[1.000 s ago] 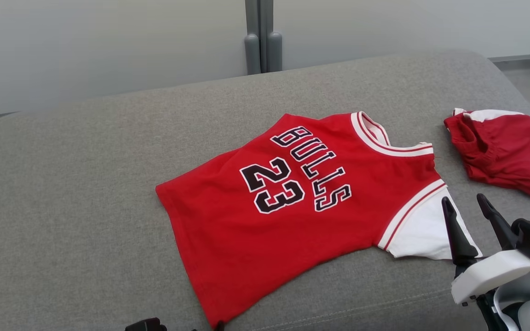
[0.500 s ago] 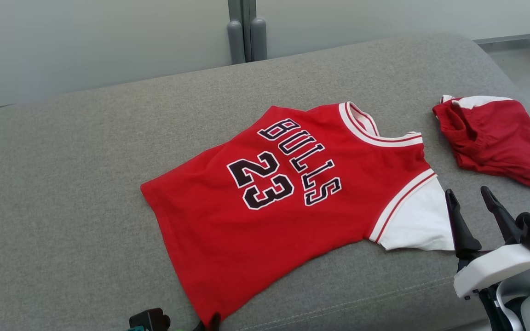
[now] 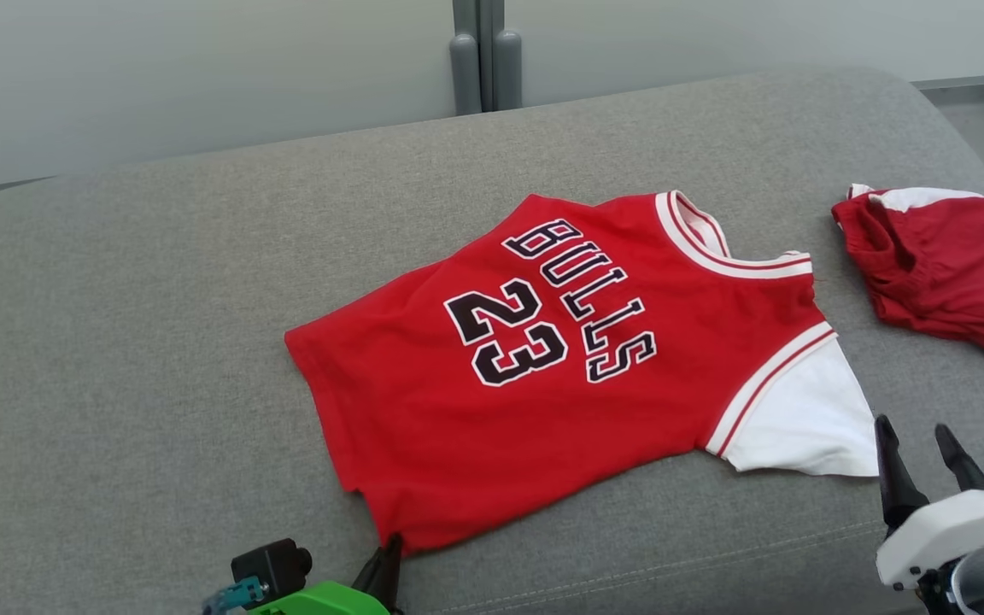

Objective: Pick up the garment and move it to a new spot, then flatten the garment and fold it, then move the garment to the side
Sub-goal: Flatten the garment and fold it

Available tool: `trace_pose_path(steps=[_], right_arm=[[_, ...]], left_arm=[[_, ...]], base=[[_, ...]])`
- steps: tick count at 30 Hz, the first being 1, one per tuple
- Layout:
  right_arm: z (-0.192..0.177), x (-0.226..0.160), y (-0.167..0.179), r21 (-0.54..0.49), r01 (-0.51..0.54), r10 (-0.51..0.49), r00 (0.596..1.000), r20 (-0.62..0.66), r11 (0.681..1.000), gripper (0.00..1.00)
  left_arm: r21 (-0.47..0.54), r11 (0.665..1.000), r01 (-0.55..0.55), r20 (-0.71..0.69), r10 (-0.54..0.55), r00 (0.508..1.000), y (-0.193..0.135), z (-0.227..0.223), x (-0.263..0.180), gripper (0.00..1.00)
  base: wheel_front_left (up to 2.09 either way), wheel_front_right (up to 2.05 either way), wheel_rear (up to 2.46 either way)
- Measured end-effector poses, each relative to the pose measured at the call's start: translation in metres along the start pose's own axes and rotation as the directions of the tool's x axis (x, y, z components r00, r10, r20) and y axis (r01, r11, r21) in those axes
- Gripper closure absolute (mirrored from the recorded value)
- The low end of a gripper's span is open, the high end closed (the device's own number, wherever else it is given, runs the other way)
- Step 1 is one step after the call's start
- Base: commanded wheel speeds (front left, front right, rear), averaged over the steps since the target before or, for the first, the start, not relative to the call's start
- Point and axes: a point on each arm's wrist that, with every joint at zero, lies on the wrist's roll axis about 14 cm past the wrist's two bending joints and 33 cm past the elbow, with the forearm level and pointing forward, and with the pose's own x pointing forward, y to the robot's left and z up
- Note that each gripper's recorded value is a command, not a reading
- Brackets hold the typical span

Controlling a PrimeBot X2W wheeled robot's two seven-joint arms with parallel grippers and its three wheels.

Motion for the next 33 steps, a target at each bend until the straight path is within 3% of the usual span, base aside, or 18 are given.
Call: trace_pose_path(steps=[8,14,21,22,25,26,33], right_arm=[[-0.061,-0.001,-0.030,0.154,0.149,-0.123,0.978,-0.170,0.977,0.00],[-0.092,0.011,-0.030,0.226,0.200,-0.134,0.952,-0.274,0.953,0.00],[-0.104,0.019,-0.021,0.254,0.198,-0.113,0.943,-0.313,0.947,0.00],[-0.105,0.019,-0.021,0.261,0.200,-0.114,0.943,-0.313,0.944,0.05],[-0.105,0.022,-0.023,0.278,0.210,-0.117,0.941,-0.316,0.937,0.33],[-0.105,0.023,-0.023,0.282,0.213,-0.119,0.941,-0.316,0.936,0.50],[-0.113,0.025,-0.022,0.282,0.216,-0.104,0.925,-0.365,0.935,0.72]], left_arm=[[0.017,1.000,-0.006,0.095,0.005,0.995,0.003,0.032,-0.012,1.00],[0.033,0.999,-0.005,0.105,0.001,0.995,-0.002,0.041,-0.018,1.00],[0.043,0.999,0.001,0.101,-0.005,0.995,-0.007,0.041,-0.022,1.00],[0.044,0.999,0.002,0.100,-0.006,0.995,-0.007,0.040,-0.022,1.00],[0.048,0.999,0.001,0.100,-0.006,0.995,-0.007,0.041,-0.023,1.00],[0.050,0.999,-0.001,0.101,-0.004,0.995,-0.007,0.041,-0.023,1.00],[0.062,0.998,-0.008,0.097,0.002,0.995,-0.004,0.042,-0.024,1.00]], base=[[0.00,0.00,0.00],[0.00,0.00,0.00],[0.00,0.00,0.00],[0.00,0.00,0.00],[0.00,0.00,0.00],[0.00,0.00,0.00],[0.00,0.00,0.00]])
